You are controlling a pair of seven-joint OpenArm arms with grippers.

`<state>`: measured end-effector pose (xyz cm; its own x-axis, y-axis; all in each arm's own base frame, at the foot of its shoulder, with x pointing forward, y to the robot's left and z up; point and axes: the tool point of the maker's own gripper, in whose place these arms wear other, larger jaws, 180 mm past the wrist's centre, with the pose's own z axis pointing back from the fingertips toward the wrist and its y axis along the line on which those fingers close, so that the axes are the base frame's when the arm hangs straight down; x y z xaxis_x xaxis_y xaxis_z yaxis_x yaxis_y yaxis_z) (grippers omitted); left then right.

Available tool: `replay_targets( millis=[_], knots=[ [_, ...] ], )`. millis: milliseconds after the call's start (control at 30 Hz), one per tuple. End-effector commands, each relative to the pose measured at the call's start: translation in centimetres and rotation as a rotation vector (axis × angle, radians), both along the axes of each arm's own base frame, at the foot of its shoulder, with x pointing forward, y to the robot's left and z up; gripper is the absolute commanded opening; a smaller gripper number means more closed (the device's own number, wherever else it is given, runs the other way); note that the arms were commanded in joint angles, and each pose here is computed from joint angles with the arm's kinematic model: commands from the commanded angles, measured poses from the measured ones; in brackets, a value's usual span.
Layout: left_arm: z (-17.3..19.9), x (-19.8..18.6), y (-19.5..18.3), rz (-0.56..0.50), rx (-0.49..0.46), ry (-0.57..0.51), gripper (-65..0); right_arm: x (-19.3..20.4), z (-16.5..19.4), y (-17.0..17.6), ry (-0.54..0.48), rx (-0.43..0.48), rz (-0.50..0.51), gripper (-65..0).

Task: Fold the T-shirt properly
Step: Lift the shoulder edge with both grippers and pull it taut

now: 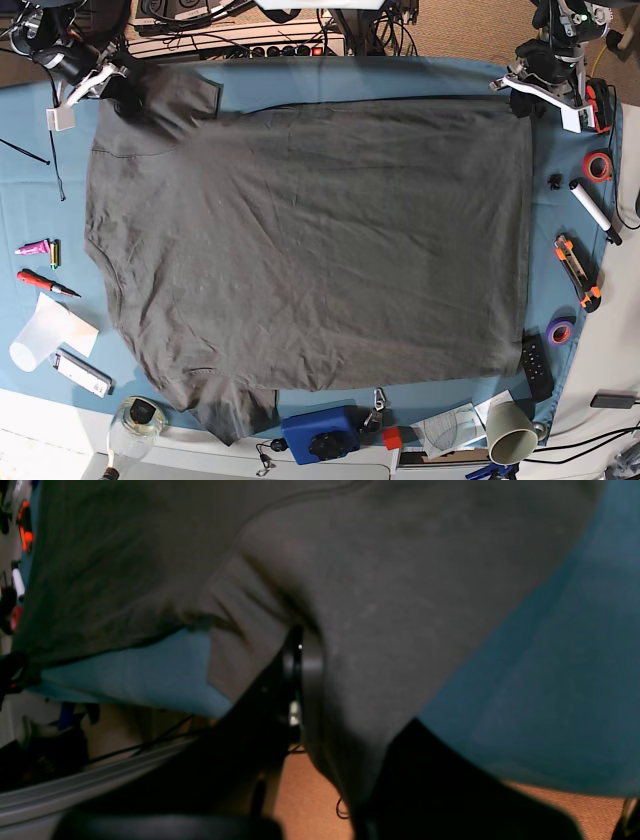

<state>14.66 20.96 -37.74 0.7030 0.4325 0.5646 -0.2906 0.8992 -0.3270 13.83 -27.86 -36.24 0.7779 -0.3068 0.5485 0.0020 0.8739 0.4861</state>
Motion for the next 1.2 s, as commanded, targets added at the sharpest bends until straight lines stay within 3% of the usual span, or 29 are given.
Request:
replay_targets(
  millis=[0,400,633,1167],
  knots=[
    [0.6,0.0,0.3,0.0,0.011,-0.019,-65.0,0.2,1.0,-0.7,-0.027,-0.022,0.0,-65.0],
    [0.2,-2.8,1.8,-0.007,0.041,0.07,-65.0,-3.7,1.5,-2.3,0.029,-0.008,-0.063,-65.0],
    [1.4,-4.4,3.6,0.007,0.064,0.063,-65.0,-5.6,2.9,-3.2,0.029,0.021,-0.097,-65.0],
    [3.0,-3.2,3.7,0.01,0.05,-0.014,-65.0,-3.3,3.4,-3.5,-0.032,0.006,-0.099,-65.0]
  ],
)
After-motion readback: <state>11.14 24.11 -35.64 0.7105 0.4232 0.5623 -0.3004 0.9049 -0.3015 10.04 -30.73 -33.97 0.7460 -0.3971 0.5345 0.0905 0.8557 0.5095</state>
